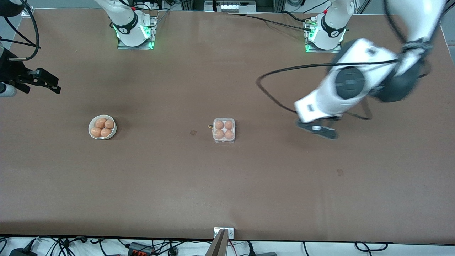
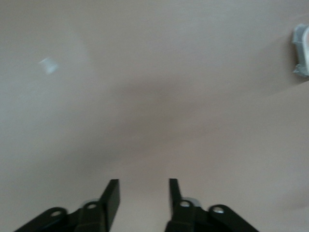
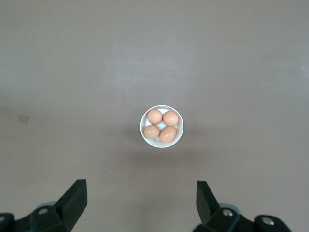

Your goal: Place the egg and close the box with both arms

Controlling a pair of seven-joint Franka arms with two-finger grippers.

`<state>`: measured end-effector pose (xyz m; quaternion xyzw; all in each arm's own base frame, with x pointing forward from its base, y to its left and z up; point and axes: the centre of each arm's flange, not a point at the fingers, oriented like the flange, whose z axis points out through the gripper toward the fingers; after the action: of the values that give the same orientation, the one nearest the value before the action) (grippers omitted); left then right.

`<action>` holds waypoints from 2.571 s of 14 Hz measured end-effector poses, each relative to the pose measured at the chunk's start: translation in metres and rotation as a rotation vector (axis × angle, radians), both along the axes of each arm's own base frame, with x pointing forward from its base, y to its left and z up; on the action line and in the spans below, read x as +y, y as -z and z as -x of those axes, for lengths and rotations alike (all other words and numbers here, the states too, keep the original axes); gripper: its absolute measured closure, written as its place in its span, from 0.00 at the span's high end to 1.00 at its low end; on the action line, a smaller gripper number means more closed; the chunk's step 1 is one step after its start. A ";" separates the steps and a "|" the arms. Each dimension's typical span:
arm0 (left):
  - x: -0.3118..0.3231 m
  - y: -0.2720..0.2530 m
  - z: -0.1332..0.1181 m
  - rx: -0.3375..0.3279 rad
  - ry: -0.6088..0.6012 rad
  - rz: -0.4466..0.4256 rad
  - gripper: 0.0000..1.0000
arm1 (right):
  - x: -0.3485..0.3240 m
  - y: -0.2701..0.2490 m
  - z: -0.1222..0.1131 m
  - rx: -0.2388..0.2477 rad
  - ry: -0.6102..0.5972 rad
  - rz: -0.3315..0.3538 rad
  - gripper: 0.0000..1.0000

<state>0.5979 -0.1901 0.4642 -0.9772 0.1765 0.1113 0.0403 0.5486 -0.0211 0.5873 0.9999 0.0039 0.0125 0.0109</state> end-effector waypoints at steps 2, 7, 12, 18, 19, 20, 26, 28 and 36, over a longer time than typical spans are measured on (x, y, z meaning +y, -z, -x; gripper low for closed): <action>0.044 -0.039 -0.010 -0.025 -0.063 0.014 0.75 | 0.000 0.001 0.000 0.001 0.000 0.000 1.00; 0.100 -0.123 -0.017 -0.069 -0.171 0.029 1.00 | 0.001 0.001 0.000 0.003 0.000 0.000 1.00; 0.149 -0.136 -0.027 -0.059 -0.312 0.104 1.00 | 0.006 -0.002 0.001 -0.006 -0.009 0.000 1.00; 0.168 -0.152 -0.006 -0.103 -0.457 0.121 1.00 | 0.007 -0.003 0.001 -0.007 -0.010 0.000 1.00; 0.158 -0.150 0.003 -0.123 -0.453 0.100 1.00 | 0.007 -0.003 0.001 -0.007 -0.010 0.000 1.00; 0.151 -0.146 0.013 -0.126 -0.454 0.091 1.00 | 0.007 -0.003 0.002 -0.007 -0.010 0.000 1.00; 0.160 -0.133 0.060 -0.165 -0.398 0.106 1.00 | 0.006 -0.002 0.003 0.004 -0.007 0.000 1.00; 0.158 -0.137 0.062 -0.170 -0.368 0.112 1.00 | 0.006 -0.002 0.003 0.008 -0.007 0.000 1.00; 0.145 -0.138 0.065 -0.166 -0.327 0.077 1.00 | 0.006 -0.001 0.004 0.015 -0.006 0.000 1.00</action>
<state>0.5333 -0.0449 0.6020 -0.9995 0.0154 0.0284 -0.0014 0.5448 -0.0150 0.5882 0.9999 0.0069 0.0052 0.0107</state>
